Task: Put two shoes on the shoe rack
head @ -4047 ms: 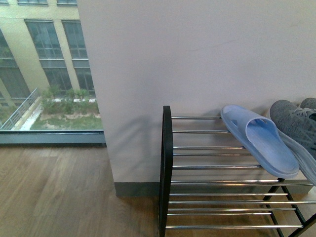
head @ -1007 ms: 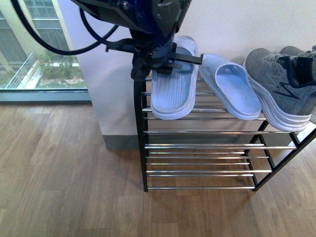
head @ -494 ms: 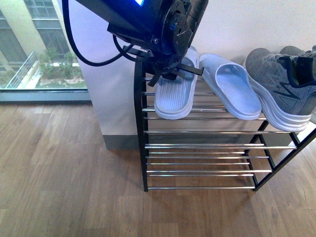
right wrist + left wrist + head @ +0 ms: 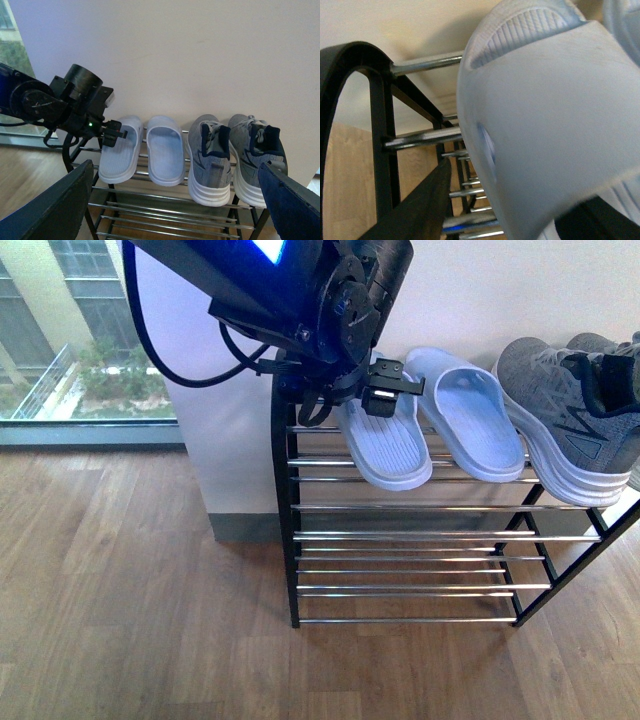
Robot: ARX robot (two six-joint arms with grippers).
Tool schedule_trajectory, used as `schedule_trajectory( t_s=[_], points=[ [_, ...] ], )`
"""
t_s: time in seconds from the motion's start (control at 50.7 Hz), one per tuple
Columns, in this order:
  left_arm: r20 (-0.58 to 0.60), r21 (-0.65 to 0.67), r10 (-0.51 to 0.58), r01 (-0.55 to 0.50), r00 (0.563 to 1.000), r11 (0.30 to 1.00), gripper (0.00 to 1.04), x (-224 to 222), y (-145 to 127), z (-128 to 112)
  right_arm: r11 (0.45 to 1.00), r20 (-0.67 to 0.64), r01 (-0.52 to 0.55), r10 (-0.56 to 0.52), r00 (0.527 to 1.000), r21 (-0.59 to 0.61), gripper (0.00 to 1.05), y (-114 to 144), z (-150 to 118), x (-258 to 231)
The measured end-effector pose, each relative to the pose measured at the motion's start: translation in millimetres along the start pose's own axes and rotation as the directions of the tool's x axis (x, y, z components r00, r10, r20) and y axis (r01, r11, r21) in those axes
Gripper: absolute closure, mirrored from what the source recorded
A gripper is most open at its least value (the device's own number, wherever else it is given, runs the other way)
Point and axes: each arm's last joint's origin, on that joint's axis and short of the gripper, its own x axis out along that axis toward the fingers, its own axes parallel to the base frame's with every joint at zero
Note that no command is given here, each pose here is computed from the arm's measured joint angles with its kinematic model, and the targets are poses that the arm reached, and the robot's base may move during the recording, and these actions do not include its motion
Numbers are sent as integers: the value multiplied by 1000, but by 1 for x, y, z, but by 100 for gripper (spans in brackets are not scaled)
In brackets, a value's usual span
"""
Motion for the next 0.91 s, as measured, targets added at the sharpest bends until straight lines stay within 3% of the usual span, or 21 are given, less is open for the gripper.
schedule_trajectory(
  t_s=[0.178,0.276,0.434,0.533,0.632,0.691,0.75,0.908],
  points=[
    [40,0,-22,22,999,1000,21,-25,5,13,1000,0,0,0,1000,0,9,0,0,0],
    [86,26,40,-43,995,999,8,-39,11,23,1000,0,0,0,1000,0,9,0,0,0],
    [102,-9,68,-67,992,998,9,-74,28,27,1000,0,0,0,1000,0,9,0,0,0],
    [178,-36,65,-59,982,998,9,-111,37,30,1000,0,0,0,1000,0,9,0,0,0],
    [294,-28,136,-133,946,991,9,-146,46,33,1000,0,0,0,1000,0,9,0,0,0],
    [457,-82,194,-175,868,981,19,-165,55,32,1000,0,0,0,1000,0,9,0,0,0],
    [594,-134,198,-147,780,980,31,-183,75,18,1000,0,0,0,1000,0,9,0,0,0],
    [655,-170,228,-154,720,973,55,-213,117,-26,1000,0,0,0,1000,0,9,0,0,0]
  ],
)
